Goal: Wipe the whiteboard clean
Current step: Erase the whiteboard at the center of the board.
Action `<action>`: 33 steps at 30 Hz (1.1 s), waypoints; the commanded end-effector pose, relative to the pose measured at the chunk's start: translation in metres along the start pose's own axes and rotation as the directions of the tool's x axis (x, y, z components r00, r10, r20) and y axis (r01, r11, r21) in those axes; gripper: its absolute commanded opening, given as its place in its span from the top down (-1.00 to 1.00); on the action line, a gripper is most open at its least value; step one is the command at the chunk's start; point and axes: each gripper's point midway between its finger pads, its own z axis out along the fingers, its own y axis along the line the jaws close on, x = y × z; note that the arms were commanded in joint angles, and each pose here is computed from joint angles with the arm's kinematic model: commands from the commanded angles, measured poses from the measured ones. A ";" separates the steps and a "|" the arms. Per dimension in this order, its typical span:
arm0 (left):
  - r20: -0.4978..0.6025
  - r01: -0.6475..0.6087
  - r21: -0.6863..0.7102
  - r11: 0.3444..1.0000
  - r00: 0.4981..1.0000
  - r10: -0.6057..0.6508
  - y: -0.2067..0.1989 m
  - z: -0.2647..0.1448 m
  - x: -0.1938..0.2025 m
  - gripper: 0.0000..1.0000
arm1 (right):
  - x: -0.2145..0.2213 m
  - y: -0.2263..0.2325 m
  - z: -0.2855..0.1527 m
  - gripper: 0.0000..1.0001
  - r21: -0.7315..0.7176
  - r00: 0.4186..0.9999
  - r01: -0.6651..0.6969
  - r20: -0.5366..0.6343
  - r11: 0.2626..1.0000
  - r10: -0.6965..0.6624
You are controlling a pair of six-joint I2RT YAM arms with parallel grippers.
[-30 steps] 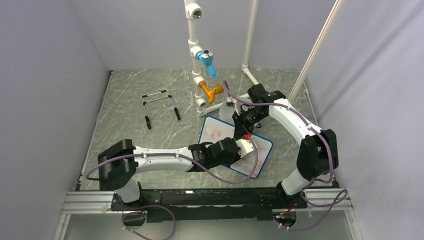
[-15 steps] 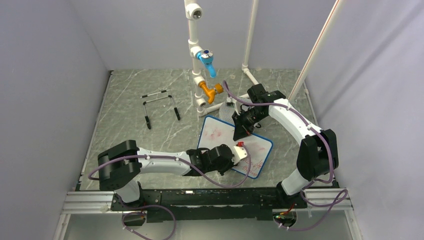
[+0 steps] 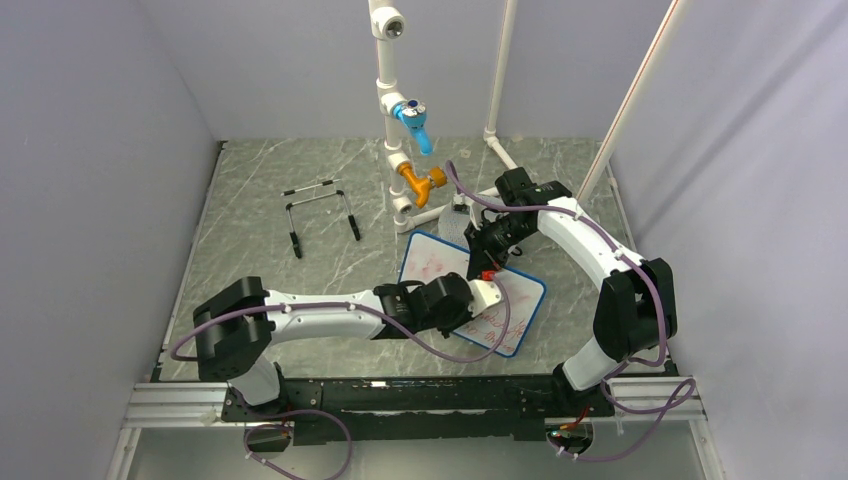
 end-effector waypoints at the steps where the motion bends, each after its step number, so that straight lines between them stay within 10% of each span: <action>1: 0.155 0.025 -0.105 0.994 0.988 -0.009 0.037 -0.011 -0.052 1.00 | -0.019 0.012 0.001 1.00 -0.049 0.986 0.148 0.085 0.988 -0.143; 17: -0.042 0.009 0.044 0.999 0.999 -0.007 -0.007 -0.001 0.042 1.00 | -0.019 0.012 0.002 1.00 -0.051 0.986 0.147 0.086 0.988 -0.143; 33: 0.209 -0.014 0.067 0.998 0.978 0.000 0.007 -0.008 -0.075 1.00 | -0.019 0.012 0.001 1.00 -0.048 0.986 0.148 0.085 0.988 -0.144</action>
